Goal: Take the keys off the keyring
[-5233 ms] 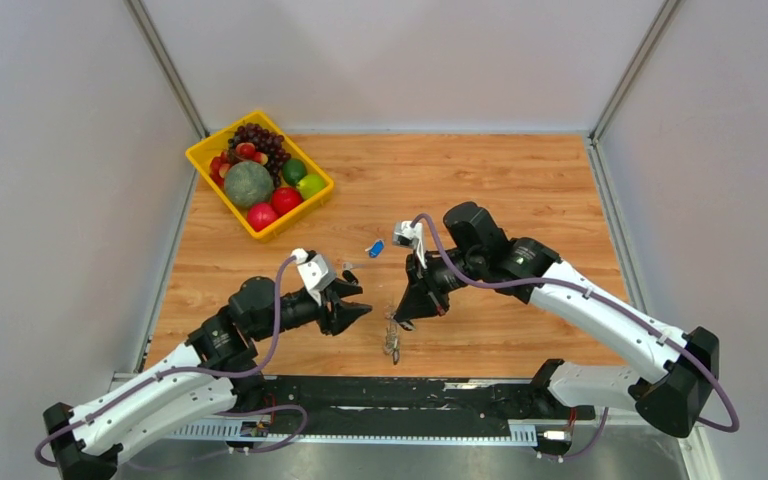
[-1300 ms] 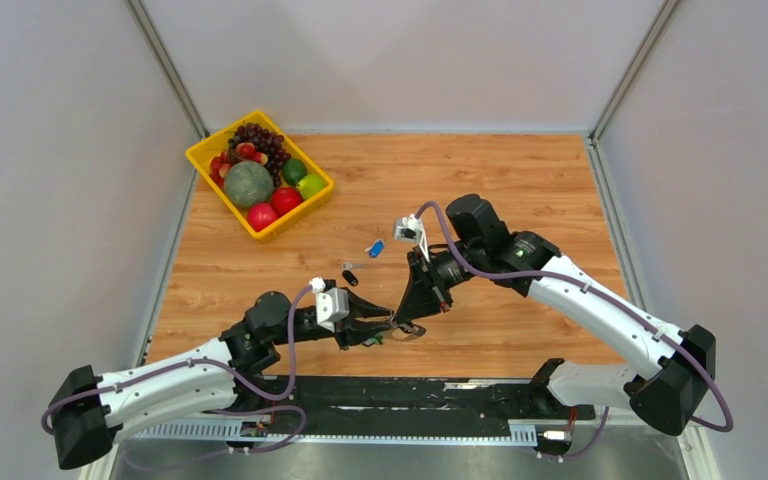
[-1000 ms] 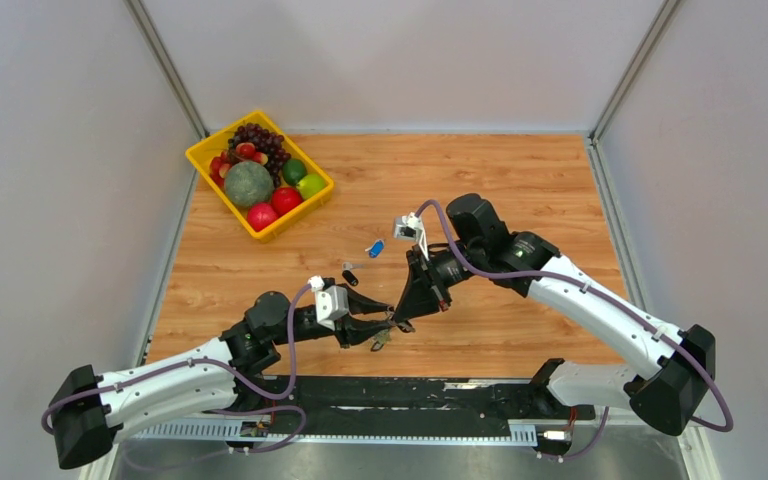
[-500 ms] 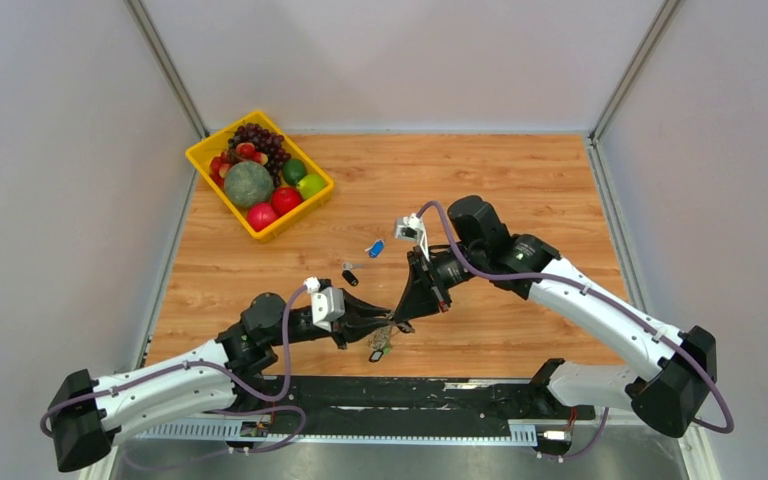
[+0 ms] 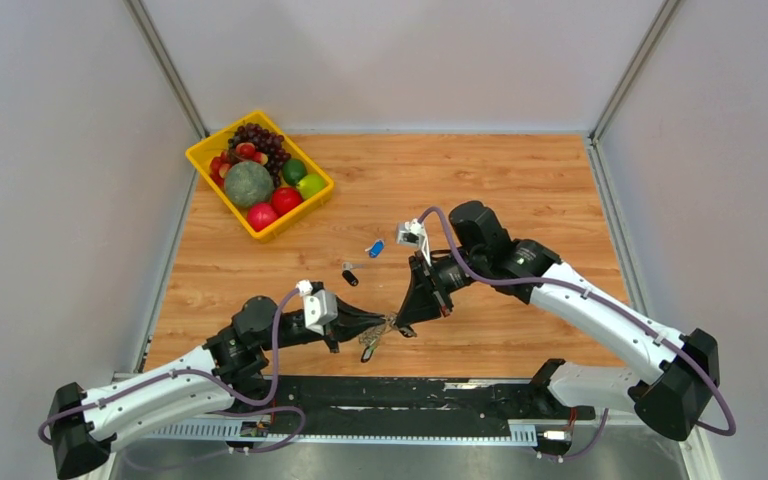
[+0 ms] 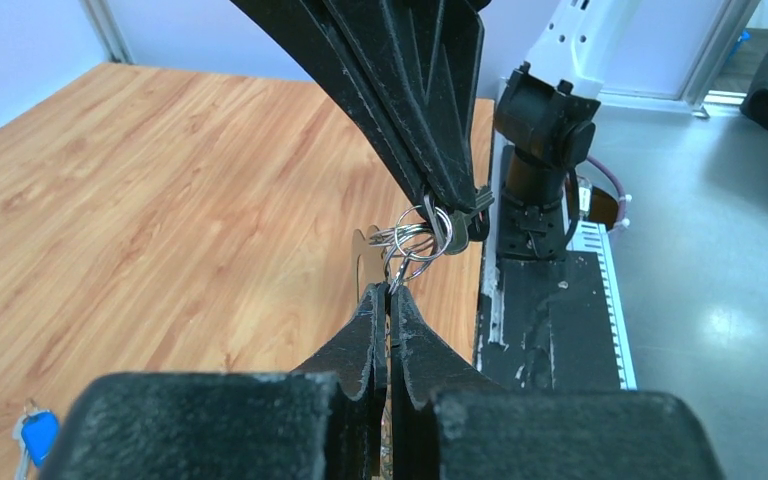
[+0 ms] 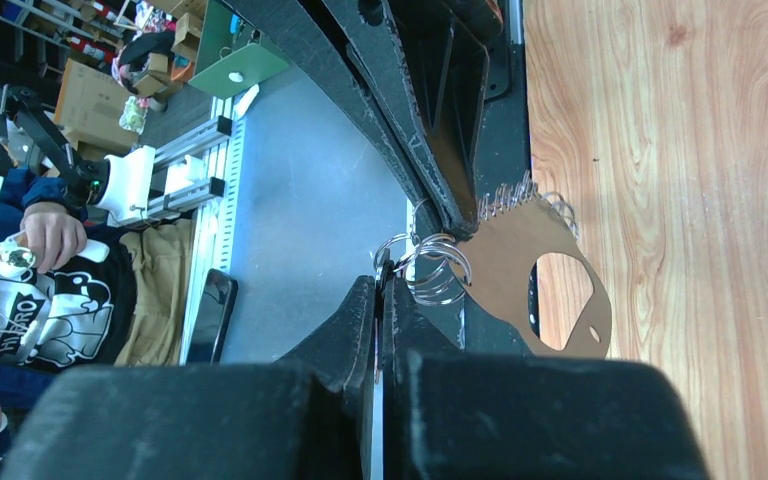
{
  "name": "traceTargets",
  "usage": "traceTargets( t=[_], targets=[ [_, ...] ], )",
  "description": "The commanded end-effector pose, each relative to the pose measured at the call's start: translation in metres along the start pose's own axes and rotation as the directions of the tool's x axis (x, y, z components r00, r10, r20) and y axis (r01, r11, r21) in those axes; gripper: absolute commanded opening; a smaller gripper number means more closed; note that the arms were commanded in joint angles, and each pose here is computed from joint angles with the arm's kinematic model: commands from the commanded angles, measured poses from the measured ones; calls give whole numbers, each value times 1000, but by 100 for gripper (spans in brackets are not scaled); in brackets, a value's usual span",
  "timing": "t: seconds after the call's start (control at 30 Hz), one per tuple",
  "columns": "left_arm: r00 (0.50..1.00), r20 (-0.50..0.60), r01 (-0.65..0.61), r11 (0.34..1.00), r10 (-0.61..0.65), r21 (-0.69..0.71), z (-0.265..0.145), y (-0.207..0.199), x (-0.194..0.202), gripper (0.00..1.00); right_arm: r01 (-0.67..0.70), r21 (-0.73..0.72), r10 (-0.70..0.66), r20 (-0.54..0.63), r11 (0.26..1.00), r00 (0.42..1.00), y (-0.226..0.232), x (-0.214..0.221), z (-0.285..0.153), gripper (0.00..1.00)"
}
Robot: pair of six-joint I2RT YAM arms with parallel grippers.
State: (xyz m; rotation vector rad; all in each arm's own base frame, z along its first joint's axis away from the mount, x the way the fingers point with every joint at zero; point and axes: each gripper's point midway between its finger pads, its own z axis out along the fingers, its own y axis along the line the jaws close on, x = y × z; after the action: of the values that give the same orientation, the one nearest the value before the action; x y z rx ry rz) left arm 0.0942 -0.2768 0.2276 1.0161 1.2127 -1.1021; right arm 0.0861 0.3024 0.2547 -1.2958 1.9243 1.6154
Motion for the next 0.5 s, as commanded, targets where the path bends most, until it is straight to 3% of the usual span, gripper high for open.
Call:
traceTargets(
  t=[0.0, 0.47],
  targets=[
    [1000, 4, -6, 999, 6, -50, 0, 8, -16, 0, 45, -40, -44, 25, 998, 999, 11, -1, -4, 0],
    [998, -46, 46, 986, -53, -160, 5, 28, -14, 0, -26, 23, 27, -30, 999, 999, -15, 23, 10, 1]
  ],
)
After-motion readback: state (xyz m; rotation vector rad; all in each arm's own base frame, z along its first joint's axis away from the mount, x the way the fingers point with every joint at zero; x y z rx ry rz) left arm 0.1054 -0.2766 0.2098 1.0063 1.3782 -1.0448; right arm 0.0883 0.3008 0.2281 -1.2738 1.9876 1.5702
